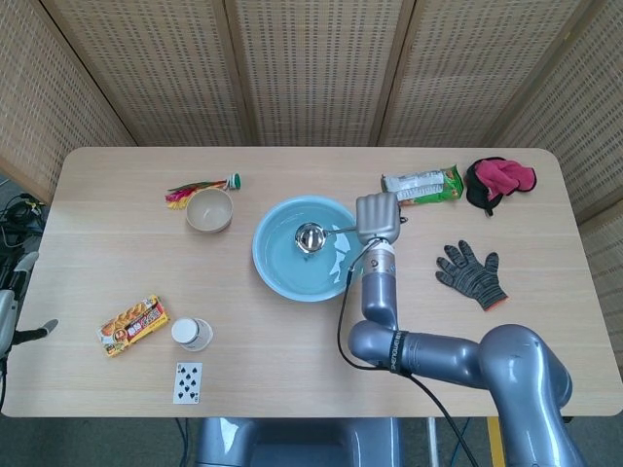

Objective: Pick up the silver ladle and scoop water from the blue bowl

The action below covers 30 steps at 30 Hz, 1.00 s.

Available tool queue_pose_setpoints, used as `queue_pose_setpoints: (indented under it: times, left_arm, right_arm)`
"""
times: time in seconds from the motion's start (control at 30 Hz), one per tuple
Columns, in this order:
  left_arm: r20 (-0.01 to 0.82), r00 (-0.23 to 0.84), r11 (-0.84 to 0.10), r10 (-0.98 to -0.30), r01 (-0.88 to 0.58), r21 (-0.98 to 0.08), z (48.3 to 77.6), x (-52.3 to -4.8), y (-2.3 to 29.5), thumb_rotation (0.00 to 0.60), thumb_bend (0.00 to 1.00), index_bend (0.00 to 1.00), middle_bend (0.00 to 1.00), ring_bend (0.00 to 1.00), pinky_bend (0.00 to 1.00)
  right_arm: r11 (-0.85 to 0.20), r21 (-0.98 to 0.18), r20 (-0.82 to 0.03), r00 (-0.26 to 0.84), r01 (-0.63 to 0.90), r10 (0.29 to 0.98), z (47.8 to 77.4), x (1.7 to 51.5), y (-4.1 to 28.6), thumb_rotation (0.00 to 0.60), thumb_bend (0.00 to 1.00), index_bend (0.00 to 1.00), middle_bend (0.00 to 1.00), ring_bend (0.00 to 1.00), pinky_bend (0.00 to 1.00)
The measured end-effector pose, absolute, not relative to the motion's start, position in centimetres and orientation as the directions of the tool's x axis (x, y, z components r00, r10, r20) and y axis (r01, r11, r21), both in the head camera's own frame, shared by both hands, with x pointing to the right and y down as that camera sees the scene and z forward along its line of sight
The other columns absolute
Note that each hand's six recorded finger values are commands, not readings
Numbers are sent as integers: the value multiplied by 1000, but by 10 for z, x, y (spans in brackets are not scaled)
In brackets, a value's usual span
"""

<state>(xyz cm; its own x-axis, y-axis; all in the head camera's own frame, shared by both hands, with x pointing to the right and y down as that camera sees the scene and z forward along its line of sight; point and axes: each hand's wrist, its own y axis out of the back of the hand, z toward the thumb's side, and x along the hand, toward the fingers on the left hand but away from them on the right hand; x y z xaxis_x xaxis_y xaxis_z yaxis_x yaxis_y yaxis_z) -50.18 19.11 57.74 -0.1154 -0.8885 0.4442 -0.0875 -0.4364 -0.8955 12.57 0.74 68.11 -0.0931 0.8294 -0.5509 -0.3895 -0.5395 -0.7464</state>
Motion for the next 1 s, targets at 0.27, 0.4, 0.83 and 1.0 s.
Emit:
queue_pose_setpoints:
  times: [0.27, 0.4, 0.83, 1.0]
  left_arm:
    - [453, -122, -444, -883, -94, -891, 579, -504, 190, 600, 0, 0, 0, 0, 0]
    - [453, -122, -444, -883, -95, -891, 579, -504, 190, 600, 0, 0, 0, 0, 0]
    - [452, -121, -443, -884, -96, -891, 579, -504, 189, 600, 0, 0, 0, 0, 0]
    - [453, -120, -443, -884, -97, -891, 579, -503, 190, 600, 0, 0, 0, 0, 0]
  right_arm:
    - [-390, -728, -460, -20, -563, 888, 692, 107, 15, 600, 941, 771, 1000, 1000, 1000]
    - [-325, -710, -427, 15, -624, 904, 695, 101, 19, 600, 942, 776, 1000, 1000, 1000]
    - [-304, -634, -440, 8, -711, 898, 708, 103, 34, 600, 946, 783, 1000, 1000, 1000]
    - [-337, -627, -466, -9, -702, 885, 709, 103, 40, 600, 951, 783, 1000, 1000, 1000]
